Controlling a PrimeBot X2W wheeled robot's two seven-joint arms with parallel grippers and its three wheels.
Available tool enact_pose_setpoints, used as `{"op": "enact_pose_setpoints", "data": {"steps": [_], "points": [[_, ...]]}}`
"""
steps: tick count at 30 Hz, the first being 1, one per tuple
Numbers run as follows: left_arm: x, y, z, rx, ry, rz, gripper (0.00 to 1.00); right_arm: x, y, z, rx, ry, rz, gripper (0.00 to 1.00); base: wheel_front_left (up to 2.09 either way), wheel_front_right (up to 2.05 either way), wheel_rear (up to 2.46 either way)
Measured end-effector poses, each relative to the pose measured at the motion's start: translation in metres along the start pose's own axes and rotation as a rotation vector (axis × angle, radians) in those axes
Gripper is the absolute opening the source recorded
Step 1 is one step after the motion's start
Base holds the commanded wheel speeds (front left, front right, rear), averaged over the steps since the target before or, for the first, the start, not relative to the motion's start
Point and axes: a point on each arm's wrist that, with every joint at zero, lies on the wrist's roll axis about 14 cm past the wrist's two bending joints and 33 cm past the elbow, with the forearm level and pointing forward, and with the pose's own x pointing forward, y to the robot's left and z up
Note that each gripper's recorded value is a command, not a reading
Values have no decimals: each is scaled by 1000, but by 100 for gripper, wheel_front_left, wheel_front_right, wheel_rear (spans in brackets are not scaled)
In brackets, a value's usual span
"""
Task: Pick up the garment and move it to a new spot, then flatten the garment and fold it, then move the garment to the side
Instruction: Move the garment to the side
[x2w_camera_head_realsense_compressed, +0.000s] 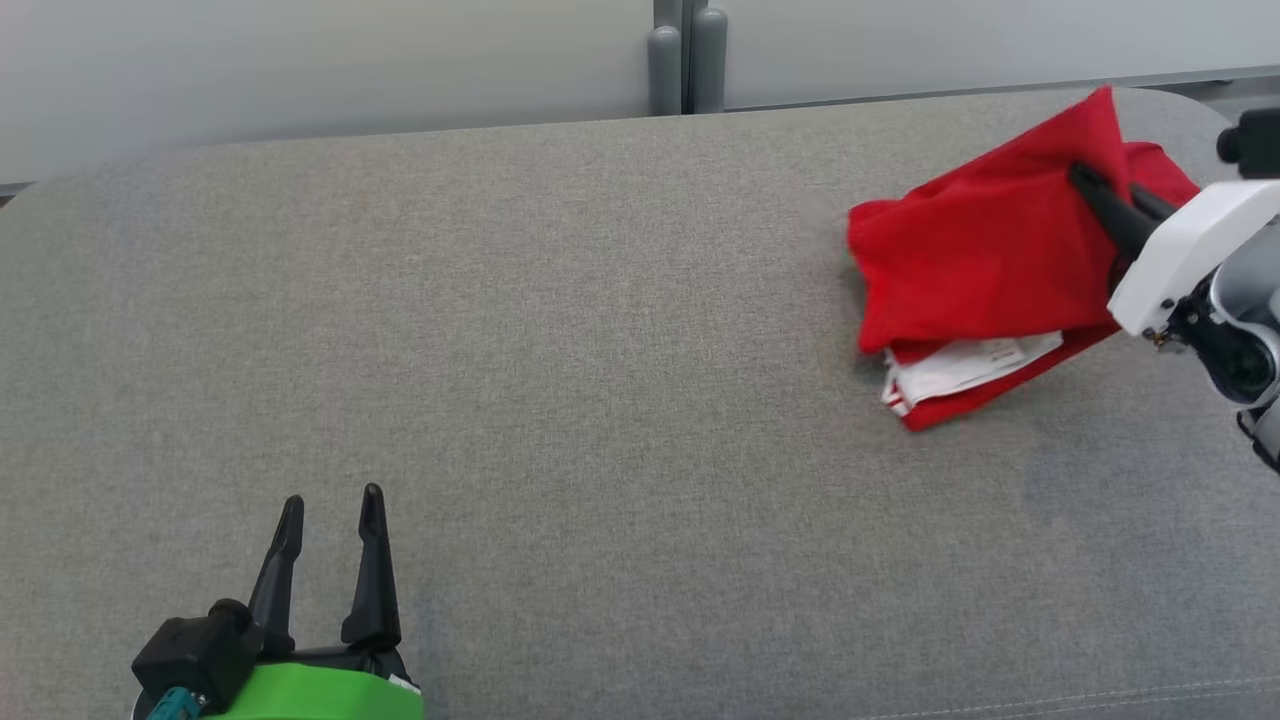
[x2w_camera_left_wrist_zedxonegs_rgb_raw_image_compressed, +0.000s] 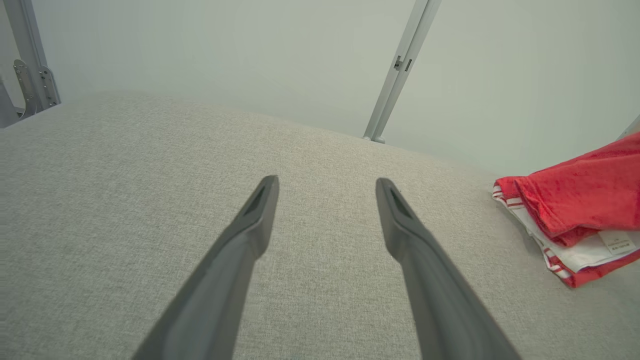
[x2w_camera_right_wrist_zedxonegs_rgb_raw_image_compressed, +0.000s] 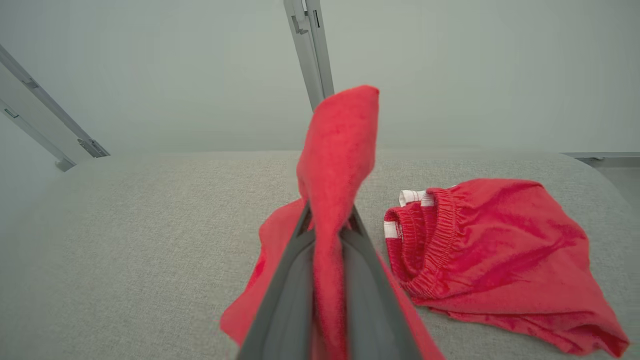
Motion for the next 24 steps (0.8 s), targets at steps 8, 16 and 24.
{"op": "enact_pose_setpoints", "data": {"steps": [8, 16, 24], "points": [[-1, 2, -3, 2, 11, 7, 100, 10, -18, 31, -37, -6, -47, 0, 0, 0, 0], [0, 6, -12, 23, 41, 21, 100, 29, -34, 44, -75, 28, -79, 0, 0, 0, 0], [11, 15, -11, 40, 35, 39, 100, 43, -70, 34, -86, 113, -165, 0, 0, 0, 0]]}}
